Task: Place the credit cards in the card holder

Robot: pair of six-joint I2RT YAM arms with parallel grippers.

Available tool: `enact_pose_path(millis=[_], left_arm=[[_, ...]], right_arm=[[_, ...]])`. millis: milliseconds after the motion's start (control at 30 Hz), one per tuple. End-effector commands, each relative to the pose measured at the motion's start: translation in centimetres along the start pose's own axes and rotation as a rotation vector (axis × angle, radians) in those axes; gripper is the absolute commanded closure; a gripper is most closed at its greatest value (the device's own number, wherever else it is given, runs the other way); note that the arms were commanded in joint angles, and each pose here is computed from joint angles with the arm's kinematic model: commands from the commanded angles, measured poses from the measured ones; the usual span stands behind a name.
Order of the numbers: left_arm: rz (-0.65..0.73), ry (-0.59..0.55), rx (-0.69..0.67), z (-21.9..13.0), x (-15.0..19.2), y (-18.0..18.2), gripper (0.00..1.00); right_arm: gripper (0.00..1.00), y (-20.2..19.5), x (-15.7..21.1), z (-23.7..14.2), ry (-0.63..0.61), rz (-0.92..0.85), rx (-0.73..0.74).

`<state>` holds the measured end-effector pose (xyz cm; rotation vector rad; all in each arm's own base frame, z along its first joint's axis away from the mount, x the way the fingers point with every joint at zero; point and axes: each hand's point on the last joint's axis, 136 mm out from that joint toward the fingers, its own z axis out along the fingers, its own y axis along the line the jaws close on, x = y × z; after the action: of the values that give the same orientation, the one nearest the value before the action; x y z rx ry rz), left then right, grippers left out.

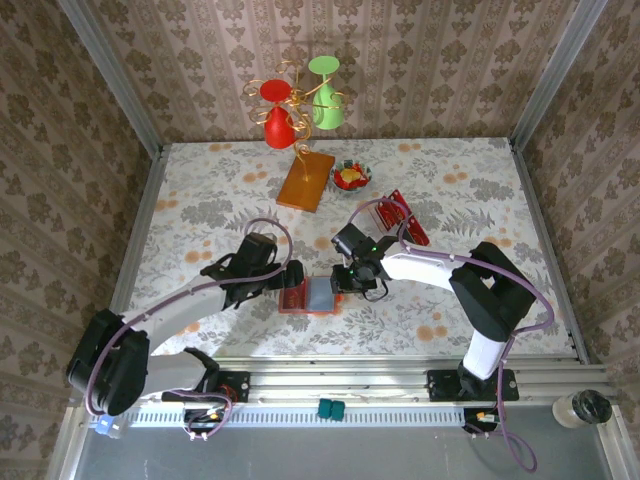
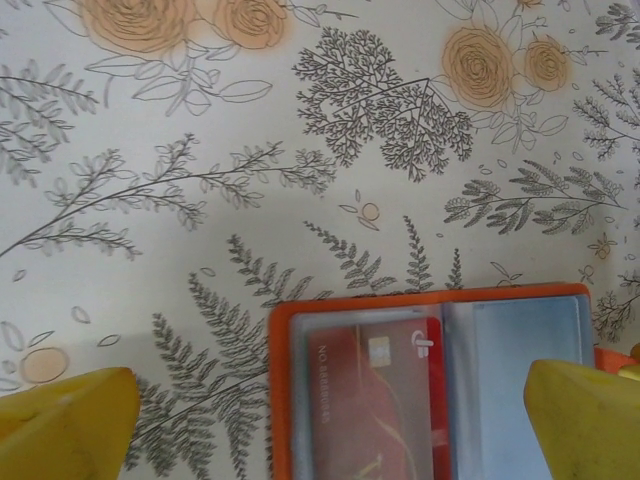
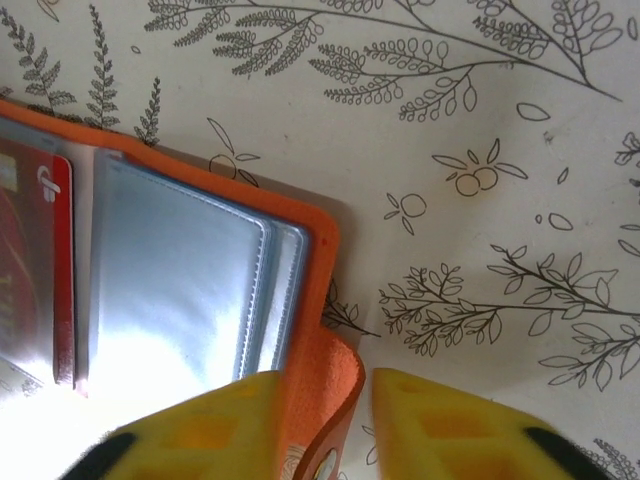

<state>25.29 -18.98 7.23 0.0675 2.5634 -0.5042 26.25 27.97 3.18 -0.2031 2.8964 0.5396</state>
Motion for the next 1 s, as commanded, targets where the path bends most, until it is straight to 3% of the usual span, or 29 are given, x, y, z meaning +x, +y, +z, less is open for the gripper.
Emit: enact_pose_path(millis=[0,200,967], left_arm=[[-0.021,0.002,0.048,0.8,0.3,-1.0,0.0],[-0.036,0.018,0.073,1.9,0.9,-1.6,0.0],[-0.036,0.07,0.059,4.2,2.6,-1.4,0.0]], right_arm=[[0.83,-0.8,0.3,0.7,0.012,0.008,0.017],[0.94,-1.4,0.5,1.1,0.018,0.016,0.026],[0.96,-1.3,-0.1,1.0,0.01,0.015,0.024]])
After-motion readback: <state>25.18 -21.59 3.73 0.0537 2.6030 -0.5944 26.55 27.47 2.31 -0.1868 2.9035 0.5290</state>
